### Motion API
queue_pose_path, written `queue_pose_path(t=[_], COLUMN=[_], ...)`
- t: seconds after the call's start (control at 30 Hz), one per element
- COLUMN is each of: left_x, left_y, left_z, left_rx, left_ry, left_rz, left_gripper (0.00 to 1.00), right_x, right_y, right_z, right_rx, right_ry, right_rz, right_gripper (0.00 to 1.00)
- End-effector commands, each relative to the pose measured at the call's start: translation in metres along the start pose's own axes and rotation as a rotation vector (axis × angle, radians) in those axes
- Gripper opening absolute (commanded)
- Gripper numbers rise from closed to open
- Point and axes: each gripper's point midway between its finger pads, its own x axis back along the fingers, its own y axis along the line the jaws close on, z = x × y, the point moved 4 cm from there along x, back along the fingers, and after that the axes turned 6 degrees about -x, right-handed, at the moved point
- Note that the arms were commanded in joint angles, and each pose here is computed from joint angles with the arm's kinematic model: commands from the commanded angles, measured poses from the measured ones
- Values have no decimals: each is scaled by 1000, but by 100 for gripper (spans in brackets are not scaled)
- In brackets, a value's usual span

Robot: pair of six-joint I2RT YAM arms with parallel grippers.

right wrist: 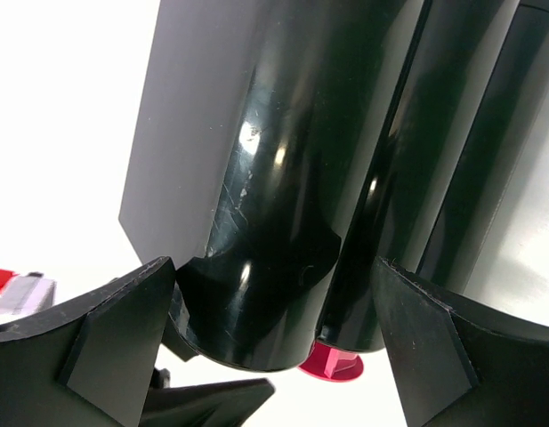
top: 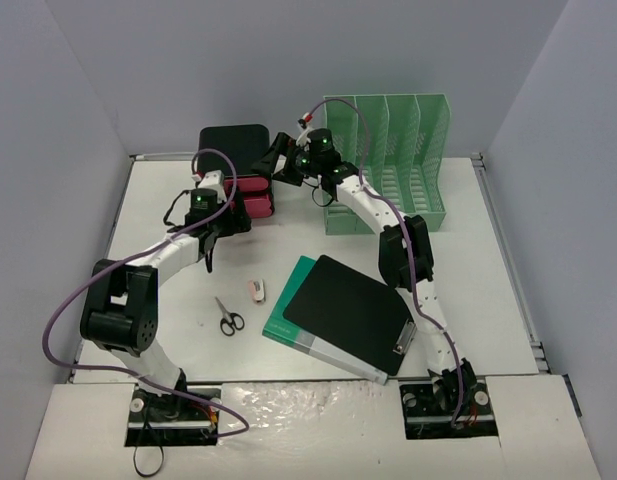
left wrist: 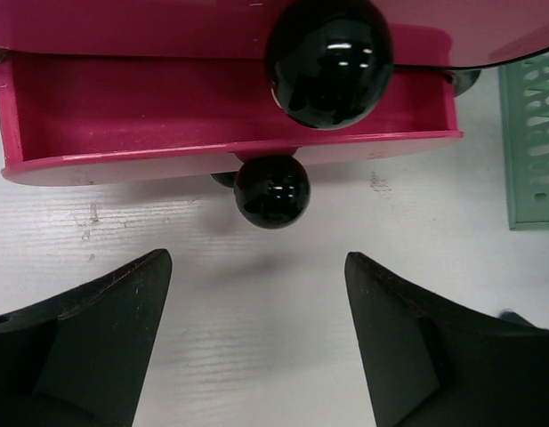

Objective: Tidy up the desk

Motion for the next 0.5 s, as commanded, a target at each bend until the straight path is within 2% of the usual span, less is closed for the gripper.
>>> queue_pose_path(t=[0.0,0.17,0.47], left_x=[-6,-11,-13], left_y=[-11,-12,-17], left_z=[-49,-48,-45], left_rx=[-80,-114,-176], left_ry=[-168,-185,-206], left_rz=[-11,-35,-110], left_gripper=[75,72,55], right_x=[-6,-7,-10], right_y=[18,17,10], right_z=[6,9,12], right_rx=[49,61,61], right_ry=[27,31,39], right_rz=[-67,-68,-53], right_gripper=[87,87,86])
